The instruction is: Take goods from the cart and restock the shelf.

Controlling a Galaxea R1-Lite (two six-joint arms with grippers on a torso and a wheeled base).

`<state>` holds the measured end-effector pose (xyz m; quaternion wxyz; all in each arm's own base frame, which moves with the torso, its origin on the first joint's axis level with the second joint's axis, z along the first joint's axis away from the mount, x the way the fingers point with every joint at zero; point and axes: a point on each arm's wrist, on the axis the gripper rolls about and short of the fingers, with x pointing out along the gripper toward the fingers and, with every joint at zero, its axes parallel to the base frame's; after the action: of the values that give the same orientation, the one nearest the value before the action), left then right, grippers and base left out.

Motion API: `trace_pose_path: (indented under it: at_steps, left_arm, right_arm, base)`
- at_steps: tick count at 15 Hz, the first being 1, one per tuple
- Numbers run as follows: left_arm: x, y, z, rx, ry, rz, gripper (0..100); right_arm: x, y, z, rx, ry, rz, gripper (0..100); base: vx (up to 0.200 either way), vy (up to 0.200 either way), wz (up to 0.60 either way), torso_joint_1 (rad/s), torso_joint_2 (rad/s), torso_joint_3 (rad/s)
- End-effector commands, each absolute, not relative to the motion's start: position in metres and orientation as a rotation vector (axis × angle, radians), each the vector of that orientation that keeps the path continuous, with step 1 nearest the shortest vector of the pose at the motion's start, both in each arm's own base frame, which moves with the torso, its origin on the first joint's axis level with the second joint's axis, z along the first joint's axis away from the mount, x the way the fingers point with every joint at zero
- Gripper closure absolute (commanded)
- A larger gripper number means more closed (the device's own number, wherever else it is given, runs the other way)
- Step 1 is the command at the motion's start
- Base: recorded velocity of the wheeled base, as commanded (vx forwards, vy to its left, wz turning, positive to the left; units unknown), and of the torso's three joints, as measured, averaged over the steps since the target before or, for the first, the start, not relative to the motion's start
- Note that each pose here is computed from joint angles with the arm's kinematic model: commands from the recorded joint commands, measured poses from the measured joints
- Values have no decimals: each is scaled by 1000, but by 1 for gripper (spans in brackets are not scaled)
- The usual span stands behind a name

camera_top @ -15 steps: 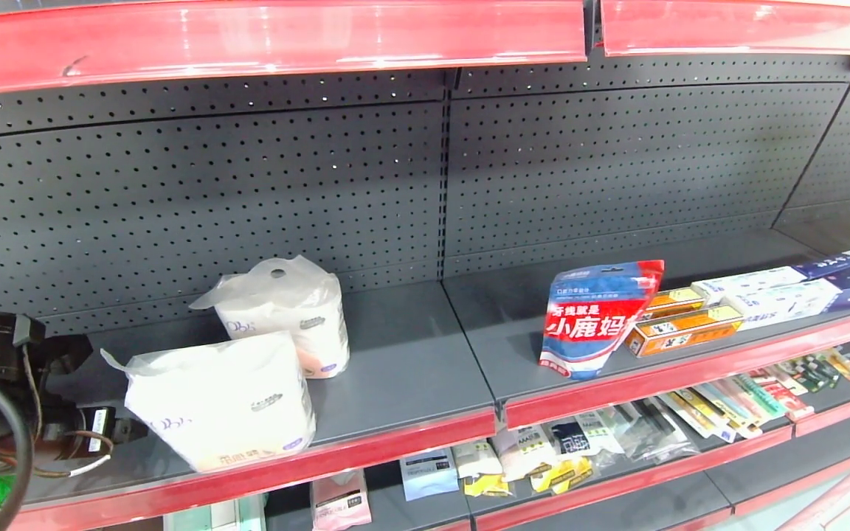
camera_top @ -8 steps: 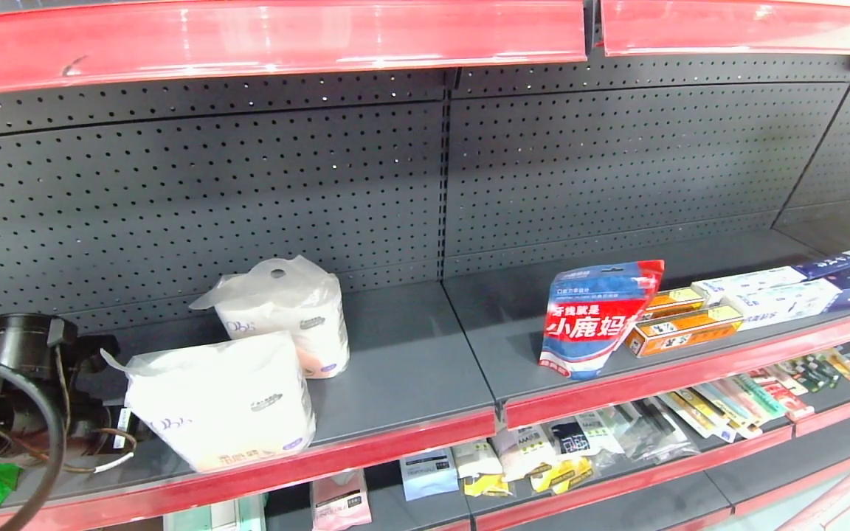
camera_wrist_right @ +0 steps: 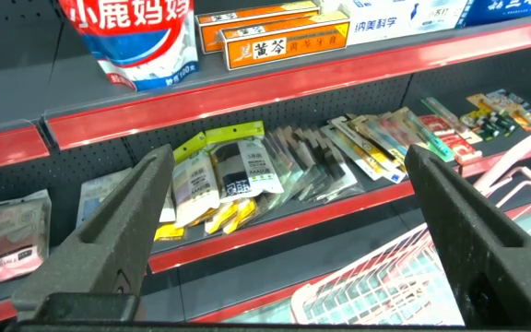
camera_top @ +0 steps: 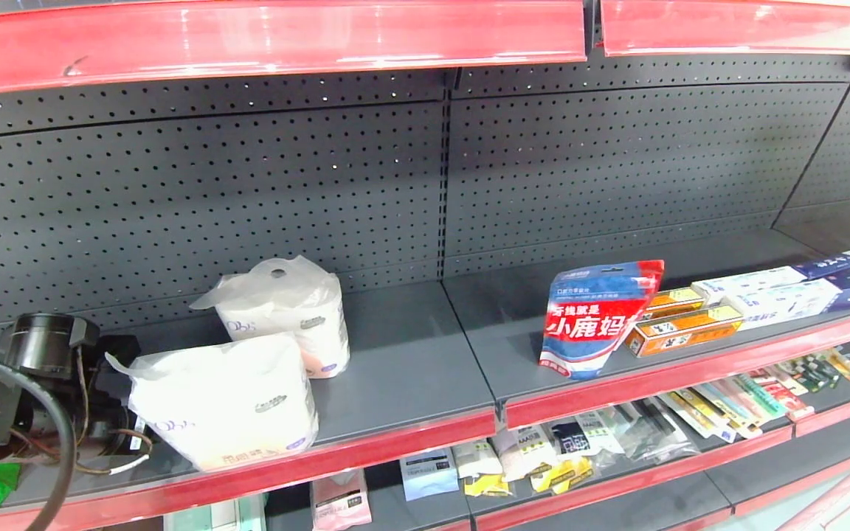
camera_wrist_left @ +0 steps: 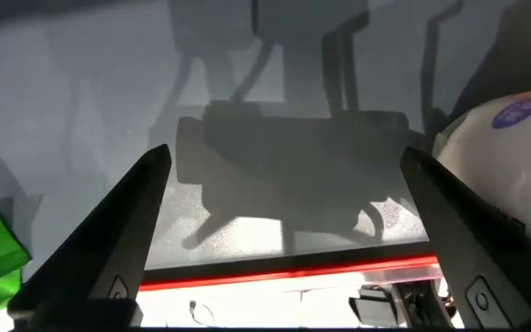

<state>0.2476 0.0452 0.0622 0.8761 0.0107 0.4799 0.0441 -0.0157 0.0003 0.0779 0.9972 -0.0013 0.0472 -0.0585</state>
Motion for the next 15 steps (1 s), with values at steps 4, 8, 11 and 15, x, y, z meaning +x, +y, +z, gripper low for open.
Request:
trace_pose_path:
  at_steps: [4, 8, 11, 15]
  left_arm:
    - [249, 39, 64, 35, 991, 69, 0]
    - [249, 36, 65, 41, 990, 58, 0]
    - [250, 32, 65, 46, 989, 48, 0]
    - [250, 28, 64, 50, 993, 33, 0]
  right_arm:
    - [-16, 0, 78, -3, 95, -116, 0]
    - [-16, 0, 78, -3, 97, -118, 0]
    - [-16, 0, 78, -3, 95, -118, 0]
    - [-16, 0, 78, -3, 97, -118, 0]
  base:
    - [0, 0, 0, 0, 0, 0]
    - [0, 0, 0, 0, 0, 0]
    - [0, 0, 0, 0, 0, 0]
    - [0, 0, 0, 0, 0, 0]
